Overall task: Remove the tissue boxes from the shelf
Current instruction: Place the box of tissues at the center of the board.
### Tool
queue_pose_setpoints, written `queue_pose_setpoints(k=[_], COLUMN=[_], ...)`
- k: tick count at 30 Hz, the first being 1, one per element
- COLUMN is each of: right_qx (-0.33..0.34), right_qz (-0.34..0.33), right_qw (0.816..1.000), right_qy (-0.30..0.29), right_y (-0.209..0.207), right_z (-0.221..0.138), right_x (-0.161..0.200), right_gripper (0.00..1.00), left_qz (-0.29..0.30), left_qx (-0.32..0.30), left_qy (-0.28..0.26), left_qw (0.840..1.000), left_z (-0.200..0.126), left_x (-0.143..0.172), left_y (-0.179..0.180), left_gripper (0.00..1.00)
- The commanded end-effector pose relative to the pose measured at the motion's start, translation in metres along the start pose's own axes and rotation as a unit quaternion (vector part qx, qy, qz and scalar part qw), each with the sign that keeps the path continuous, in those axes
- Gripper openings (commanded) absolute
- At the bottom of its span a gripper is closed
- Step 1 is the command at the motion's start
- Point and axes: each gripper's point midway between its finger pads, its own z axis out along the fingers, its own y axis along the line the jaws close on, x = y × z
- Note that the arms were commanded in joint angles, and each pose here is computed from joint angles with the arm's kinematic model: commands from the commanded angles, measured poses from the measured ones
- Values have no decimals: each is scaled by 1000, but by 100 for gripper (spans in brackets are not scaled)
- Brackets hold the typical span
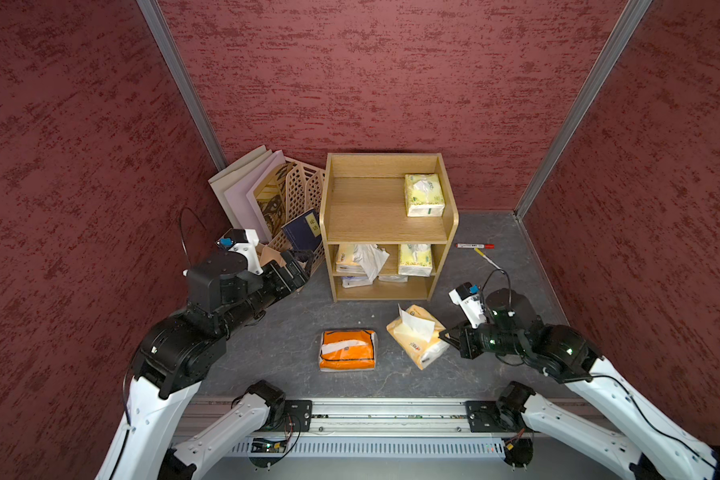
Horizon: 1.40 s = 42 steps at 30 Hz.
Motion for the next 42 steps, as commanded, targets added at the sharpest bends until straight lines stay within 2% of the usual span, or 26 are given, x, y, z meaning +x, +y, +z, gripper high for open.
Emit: queue_pose_setpoints(k=[1, 9, 15, 19, 20, 23, 25, 27, 30, 34, 36, 38, 40, 42], right_qx=[-14, 54, 55, 65, 70, 91, 112, 149, 202, 216, 234, 269, 299, 301], right_qz=[14, 43, 58, 61, 62, 71, 78, 89, 107, 147, 184, 246, 290, 323], right_qw=[1000, 996, 995, 993, 992, 989, 986, 981, 972, 963, 952, 927, 905, 894], right_qy=[18, 49, 56, 81, 87, 96, 94, 82, 60, 62, 70, 85, 87, 71], right_y=[1, -26, -36, -45, -48, -56, -61, -71, -79, -72, -77, -91, -102, -105], right_z=[14, 52, 69, 80, 83, 86, 84, 77, 60, 53, 53, 53, 50, 47], right_x=[4, -2, 10, 23, 26, 29, 28, 22, 7, -4, 2, 24, 49, 63], right_gripper=[0, 0, 0, 0, 7, 43, 51, 54, 54, 49, 41, 33, 29, 29], left_qz=[-29, -54, -58, -53, -51, -41, -28, -7, 7, 17, 36, 47, 53, 52], left_qx=[-8, -26, -43, -51, -52, -55, -58, -54, -66, -57, -51, -48, -23, -2], left_qy=[46, 74, 91, 85, 83, 68, 52, 27, -25, -58, -50, -21, 25, 58], left_qw=[998, 995, 993, 994, 994, 995, 997, 998, 997, 997, 997, 998, 998, 997], left_z=[1, -8, -11, -6, -4, 4, 10, 16, 22, 34, 42, 53, 65, 72], left_x=[23, 43, 53, 52, 51, 44, 37, 29, 13, -1, -3, -3, 0, 2], left_y=[9, 22, 31, 33, 32, 30, 29, 27, 33, 30, 27, 28, 25, 25], left_gripper=[100, 100, 100, 100, 100, 100, 100, 100, 100, 100, 100, 100, 100, 100])
